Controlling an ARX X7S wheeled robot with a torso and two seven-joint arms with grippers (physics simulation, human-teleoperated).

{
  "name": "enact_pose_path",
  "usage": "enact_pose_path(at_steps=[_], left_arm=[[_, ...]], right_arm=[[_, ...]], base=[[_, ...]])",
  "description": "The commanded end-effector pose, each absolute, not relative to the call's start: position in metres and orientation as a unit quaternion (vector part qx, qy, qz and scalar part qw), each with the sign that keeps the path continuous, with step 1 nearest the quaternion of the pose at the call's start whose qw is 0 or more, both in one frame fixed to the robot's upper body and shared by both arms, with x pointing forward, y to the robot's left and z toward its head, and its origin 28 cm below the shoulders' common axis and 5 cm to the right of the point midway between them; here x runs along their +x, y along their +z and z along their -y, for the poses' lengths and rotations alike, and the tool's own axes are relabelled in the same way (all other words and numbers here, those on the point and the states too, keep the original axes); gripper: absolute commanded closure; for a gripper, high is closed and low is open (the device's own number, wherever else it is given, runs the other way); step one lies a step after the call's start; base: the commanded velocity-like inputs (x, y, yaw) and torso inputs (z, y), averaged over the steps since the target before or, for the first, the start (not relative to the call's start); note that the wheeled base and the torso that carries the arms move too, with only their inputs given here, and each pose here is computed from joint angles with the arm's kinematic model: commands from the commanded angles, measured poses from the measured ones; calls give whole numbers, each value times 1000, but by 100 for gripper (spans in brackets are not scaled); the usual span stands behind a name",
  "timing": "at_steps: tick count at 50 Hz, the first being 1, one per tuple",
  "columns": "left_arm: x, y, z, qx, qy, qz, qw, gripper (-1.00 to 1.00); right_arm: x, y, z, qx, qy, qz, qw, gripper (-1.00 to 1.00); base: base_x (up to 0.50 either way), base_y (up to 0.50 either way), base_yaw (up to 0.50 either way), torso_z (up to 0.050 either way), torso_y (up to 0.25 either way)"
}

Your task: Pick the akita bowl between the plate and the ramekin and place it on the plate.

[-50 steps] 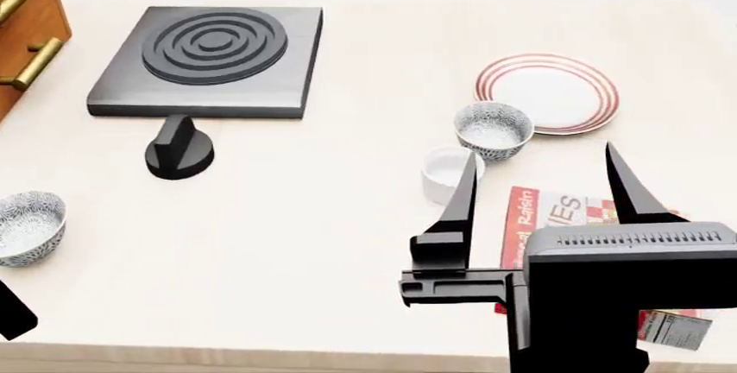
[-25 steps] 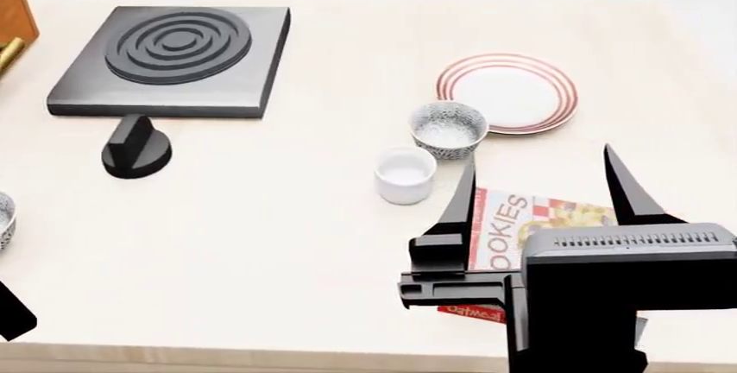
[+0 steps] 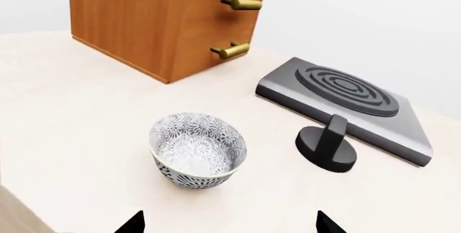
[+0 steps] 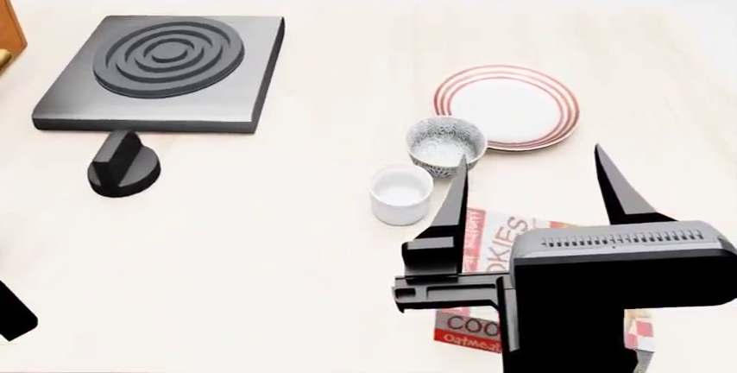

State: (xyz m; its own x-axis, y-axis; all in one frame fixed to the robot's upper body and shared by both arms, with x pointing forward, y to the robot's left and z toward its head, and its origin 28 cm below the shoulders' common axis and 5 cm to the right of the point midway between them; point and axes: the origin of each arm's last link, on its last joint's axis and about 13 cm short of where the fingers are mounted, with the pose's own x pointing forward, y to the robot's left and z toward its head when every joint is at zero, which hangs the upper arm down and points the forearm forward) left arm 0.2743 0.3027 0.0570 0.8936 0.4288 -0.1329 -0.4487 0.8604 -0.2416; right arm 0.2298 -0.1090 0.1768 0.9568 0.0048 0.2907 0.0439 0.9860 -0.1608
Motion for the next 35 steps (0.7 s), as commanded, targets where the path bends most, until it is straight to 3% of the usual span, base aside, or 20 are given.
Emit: enact_pose_path(at_steps=[1, 35], left_arm=[[274, 57, -302, -134, 228, -37, 964, -100], [275, 57, -303, -134, 231, -37, 963, -100]], right_arm=[[230, 176, 109, -83, -8, 145, 986, -100], [231, 175, 110, -81, -9, 145, 986, -100]], base=[[246, 0, 0, 0, 0], [243, 0, 0, 0, 0]])
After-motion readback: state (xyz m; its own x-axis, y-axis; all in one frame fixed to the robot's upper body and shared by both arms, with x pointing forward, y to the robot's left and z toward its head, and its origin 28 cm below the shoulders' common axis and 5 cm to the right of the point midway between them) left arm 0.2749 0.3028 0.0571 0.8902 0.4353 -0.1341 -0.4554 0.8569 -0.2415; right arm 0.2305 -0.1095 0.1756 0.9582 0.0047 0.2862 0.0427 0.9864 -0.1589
